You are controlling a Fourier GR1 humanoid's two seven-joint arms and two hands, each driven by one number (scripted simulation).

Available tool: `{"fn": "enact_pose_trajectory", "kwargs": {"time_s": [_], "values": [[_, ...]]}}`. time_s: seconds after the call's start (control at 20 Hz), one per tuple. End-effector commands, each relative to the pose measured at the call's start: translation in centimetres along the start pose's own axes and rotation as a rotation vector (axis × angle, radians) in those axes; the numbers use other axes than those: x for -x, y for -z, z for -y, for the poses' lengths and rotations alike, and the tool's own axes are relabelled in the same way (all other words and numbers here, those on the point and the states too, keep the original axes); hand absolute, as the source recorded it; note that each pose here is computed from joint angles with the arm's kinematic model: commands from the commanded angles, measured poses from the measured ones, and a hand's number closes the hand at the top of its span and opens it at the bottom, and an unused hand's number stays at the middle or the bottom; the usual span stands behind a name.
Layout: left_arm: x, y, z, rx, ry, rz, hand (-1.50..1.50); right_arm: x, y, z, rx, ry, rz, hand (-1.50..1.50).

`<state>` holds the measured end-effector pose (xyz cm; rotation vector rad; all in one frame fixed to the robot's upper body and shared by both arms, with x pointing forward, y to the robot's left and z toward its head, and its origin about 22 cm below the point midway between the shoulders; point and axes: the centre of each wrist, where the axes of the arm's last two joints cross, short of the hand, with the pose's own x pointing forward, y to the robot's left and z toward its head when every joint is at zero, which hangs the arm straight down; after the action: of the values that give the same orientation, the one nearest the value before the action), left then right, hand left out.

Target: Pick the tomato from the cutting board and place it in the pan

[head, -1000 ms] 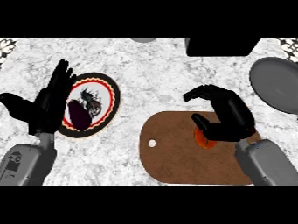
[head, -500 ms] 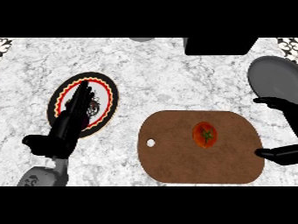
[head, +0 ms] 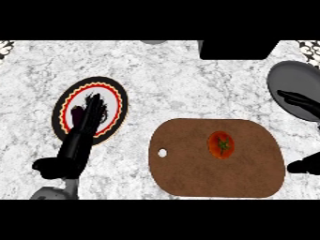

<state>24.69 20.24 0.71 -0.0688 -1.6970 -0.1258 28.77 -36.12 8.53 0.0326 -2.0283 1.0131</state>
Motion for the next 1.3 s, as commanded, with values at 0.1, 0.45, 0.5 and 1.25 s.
{"fn": "enact_pose_trajectory", "kwargs": {"time_s": [0.1,0.45,0.5,1.25], "values": [[0.0,-0.2,-0.7,0.008,0.014,0.005,0.00,-2.1,3.5,-2.0,-0.202,-0.174,-0.105,-1.50],[0.2,0.1,-1.5,0.001,-0.001,-0.001,0.00,-2.8,5.0,-7.4,-0.437,-0.406,-0.187,-1.50],[-1.0,0.6,-0.1,0.002,0.008,0.021,0.00,-3.0,5.6,-7.3,-0.434,-0.424,-0.197,-1.50],[0.3,-0.2,0.8,-0.004,-0.007,-0.006,0.00,-0.4,5.1,-10.2,-0.479,-0.495,-0.311,-1.50]]}}
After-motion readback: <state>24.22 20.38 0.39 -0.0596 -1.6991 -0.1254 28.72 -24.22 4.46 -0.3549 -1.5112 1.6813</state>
